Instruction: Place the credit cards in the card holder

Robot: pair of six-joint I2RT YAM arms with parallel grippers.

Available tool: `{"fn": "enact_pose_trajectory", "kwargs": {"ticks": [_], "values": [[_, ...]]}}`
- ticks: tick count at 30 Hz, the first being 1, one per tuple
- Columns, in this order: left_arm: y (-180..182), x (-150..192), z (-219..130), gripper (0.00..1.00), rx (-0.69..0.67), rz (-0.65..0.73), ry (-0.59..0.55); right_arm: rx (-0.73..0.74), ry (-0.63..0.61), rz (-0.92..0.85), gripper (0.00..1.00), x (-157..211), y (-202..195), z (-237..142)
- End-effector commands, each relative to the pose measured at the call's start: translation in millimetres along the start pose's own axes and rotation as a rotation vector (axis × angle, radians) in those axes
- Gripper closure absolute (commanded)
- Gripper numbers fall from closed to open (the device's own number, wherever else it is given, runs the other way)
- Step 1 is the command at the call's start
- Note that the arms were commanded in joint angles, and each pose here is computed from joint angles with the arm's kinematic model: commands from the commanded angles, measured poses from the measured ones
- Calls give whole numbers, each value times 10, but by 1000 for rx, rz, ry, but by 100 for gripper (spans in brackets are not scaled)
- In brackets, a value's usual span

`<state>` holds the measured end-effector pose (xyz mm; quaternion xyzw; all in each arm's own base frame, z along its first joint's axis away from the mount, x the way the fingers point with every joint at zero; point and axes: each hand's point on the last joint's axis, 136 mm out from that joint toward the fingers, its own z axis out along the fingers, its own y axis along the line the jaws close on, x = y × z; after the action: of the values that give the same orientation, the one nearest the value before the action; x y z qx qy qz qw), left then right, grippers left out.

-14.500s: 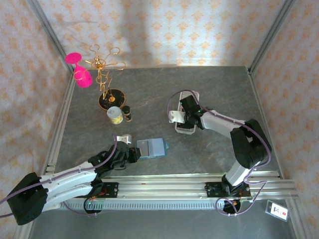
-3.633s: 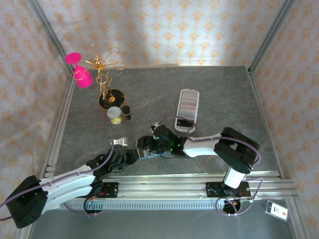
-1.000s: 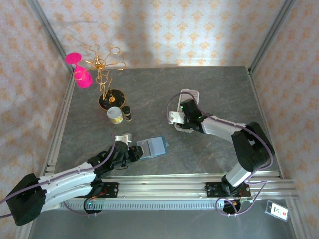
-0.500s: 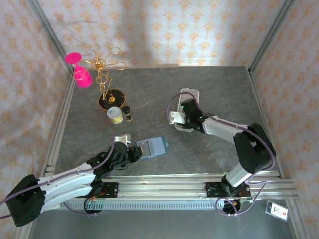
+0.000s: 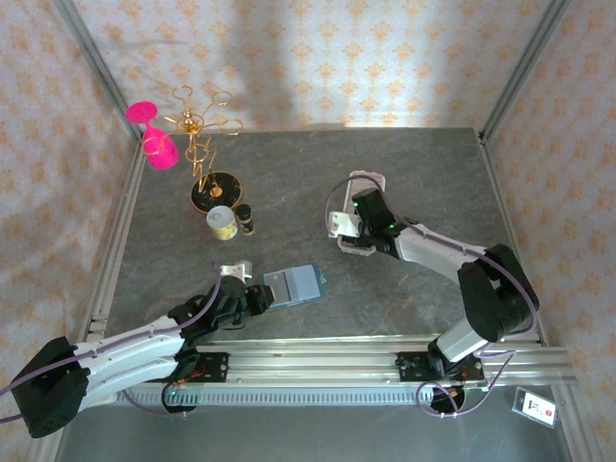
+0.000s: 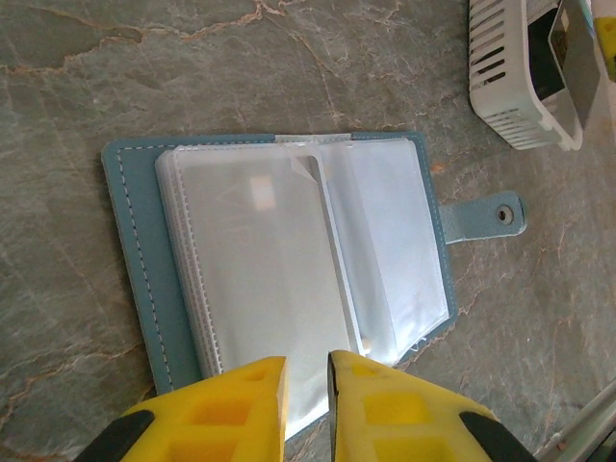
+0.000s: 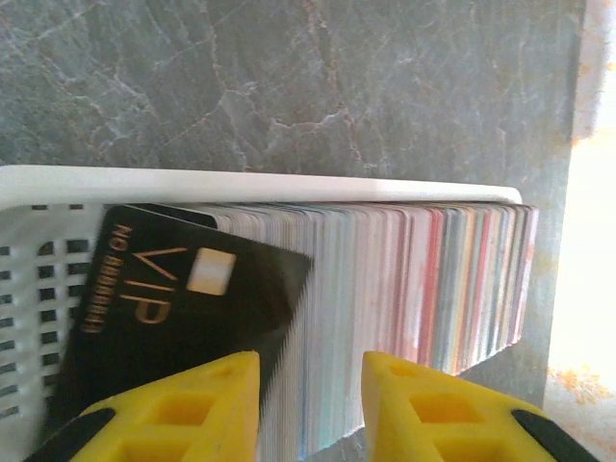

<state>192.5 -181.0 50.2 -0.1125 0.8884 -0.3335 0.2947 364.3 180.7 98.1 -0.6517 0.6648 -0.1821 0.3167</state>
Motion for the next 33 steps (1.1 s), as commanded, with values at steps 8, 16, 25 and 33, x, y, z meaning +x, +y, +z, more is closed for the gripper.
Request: {"fn": "enact_pose_trajectory", "kwargs": {"ticks": [8,16,25,33], "values": [[9,-35,-37,78,-12,9,-20,71,-33,45,57,-34,-189,-170],[24,-47,-53,78,-22,11,-26,-17,-108,261,43,-222,-224,-299],[18,-47,-55,78,-18,15,-26,-292,-135,511,16,-320,183,-505],[36,-32,-62,78,-20,16,-23,-295,-3,764,14,-176,25,-405]]}}
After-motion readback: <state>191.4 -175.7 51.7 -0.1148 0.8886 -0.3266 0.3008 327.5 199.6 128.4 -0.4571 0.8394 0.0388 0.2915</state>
